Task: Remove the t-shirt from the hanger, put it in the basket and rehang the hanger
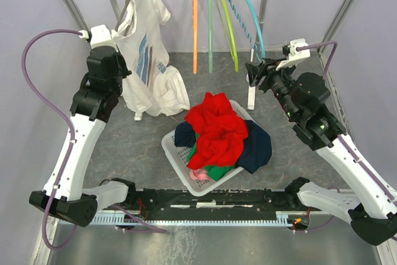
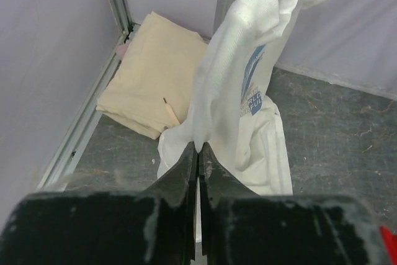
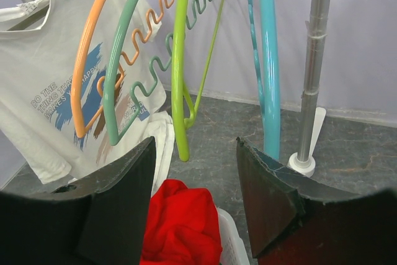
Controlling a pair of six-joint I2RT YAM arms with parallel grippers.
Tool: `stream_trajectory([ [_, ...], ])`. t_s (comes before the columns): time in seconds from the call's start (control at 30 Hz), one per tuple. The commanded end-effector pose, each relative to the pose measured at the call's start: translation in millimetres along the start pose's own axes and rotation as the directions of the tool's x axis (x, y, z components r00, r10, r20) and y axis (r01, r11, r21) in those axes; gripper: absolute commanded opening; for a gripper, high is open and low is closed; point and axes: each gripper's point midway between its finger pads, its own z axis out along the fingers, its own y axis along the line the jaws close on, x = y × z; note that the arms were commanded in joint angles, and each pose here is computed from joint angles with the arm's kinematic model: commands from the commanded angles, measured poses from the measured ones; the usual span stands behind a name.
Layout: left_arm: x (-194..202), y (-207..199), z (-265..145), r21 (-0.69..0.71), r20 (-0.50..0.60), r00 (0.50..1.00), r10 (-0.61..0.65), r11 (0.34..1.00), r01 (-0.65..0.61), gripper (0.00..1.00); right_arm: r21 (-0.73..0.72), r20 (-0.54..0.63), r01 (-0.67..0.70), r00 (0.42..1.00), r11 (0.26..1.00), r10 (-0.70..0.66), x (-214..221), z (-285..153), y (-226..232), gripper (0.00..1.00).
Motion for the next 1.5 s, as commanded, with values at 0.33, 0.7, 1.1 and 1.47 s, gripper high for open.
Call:
stream_trajectory([
  [0.33,-43.8,7.5,-39.2,0.098,0.210,0.956,-0.204,0.978,0.187,0.03,-0.010,0.073,-0.014,0.997,1.000,0.015,-23.3,-3.4,1.7,0.62],
  [0.7,3.1,3.8,-25.5,0.148,0.223,0.905,-0.361,0.931,0.335,0.03,-0.010,0.067,-0.014,0.998,1.000,0.015,-20.6,-0.7,2.2,0.62],
  [1.1,16.3,14.8,-30.2,0.139,0.250,0.874,-0.416,0.909,0.393,0.03,-0.008,0.064,-0.015,0.998,1.000,0.015,-18.6,0.5,2.0,0.63],
  [1.47,19.0,23.6,-35.8,0.145,0.285,0.829,-0.481,0.877,0.458,0.03,-0.007,0.062,-0.016,0.998,1.000,0.016,-17.4,0.3,1.8,0.62],
])
